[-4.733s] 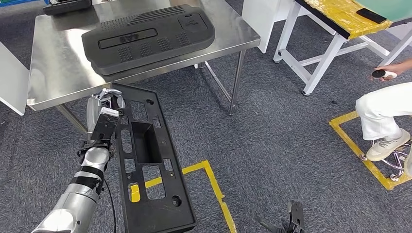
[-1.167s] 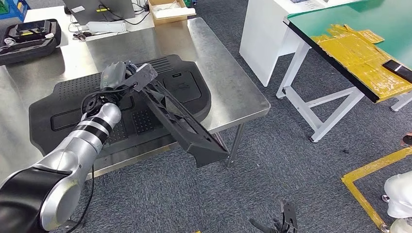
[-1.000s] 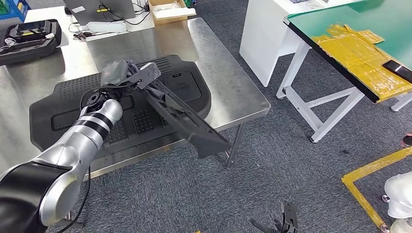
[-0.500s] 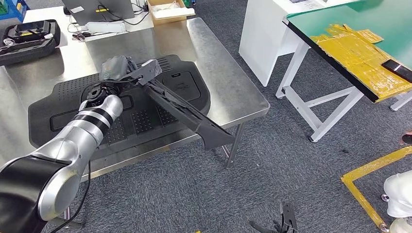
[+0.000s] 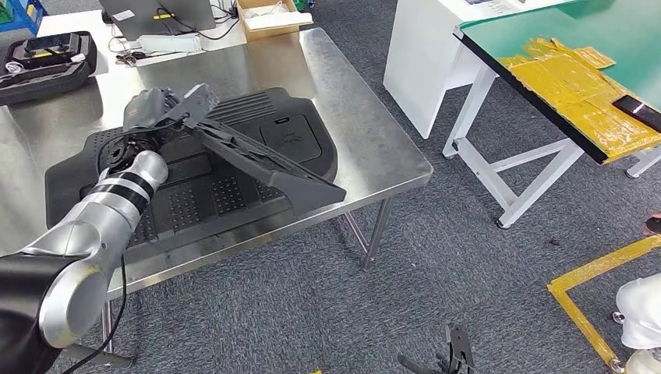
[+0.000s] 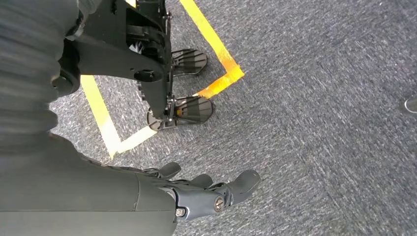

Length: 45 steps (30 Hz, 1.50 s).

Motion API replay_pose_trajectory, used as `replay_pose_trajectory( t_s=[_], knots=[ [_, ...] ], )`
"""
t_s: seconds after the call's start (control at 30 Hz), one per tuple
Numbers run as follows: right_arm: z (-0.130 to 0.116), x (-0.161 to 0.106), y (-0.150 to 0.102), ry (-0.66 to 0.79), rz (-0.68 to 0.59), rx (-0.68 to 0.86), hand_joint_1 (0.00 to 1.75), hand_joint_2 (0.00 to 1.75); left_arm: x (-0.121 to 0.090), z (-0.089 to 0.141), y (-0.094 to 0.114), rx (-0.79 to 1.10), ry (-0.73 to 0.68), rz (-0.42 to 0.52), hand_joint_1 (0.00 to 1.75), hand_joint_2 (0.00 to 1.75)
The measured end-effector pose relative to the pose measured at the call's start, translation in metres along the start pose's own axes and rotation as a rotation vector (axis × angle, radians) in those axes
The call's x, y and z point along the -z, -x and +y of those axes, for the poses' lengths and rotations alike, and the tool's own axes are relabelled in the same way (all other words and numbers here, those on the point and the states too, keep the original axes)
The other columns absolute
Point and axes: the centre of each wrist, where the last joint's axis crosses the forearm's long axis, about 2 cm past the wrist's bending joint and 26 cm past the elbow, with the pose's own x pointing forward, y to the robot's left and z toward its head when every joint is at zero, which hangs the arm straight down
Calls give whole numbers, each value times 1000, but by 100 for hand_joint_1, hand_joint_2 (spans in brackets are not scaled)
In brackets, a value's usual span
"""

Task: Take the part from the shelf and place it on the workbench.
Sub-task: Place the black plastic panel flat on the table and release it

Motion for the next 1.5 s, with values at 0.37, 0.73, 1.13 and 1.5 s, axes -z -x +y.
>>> replay_pose_trajectory(
  t_s=[0.37, 0.73, 1.13, 1.5],
  knots=[
    [2, 0, -1, -5, 1, -8, 0, 175, 8, 15, 37, -92, -75, 77, 175, 175],
    [2, 1, -2, -2, 0, -10, 0, 175, 9, 23, 72, -168, -117, 142, 175, 175],
    [2, 1, -3, -6, -4, -20, 0, 175, 9, 27, 83, -185, -169, 156, 175, 175],
    [2, 1, -3, -5, -4, -21, 0, 175, 9, 36, 108, -178, -214, 225, 175, 175]
  ],
)
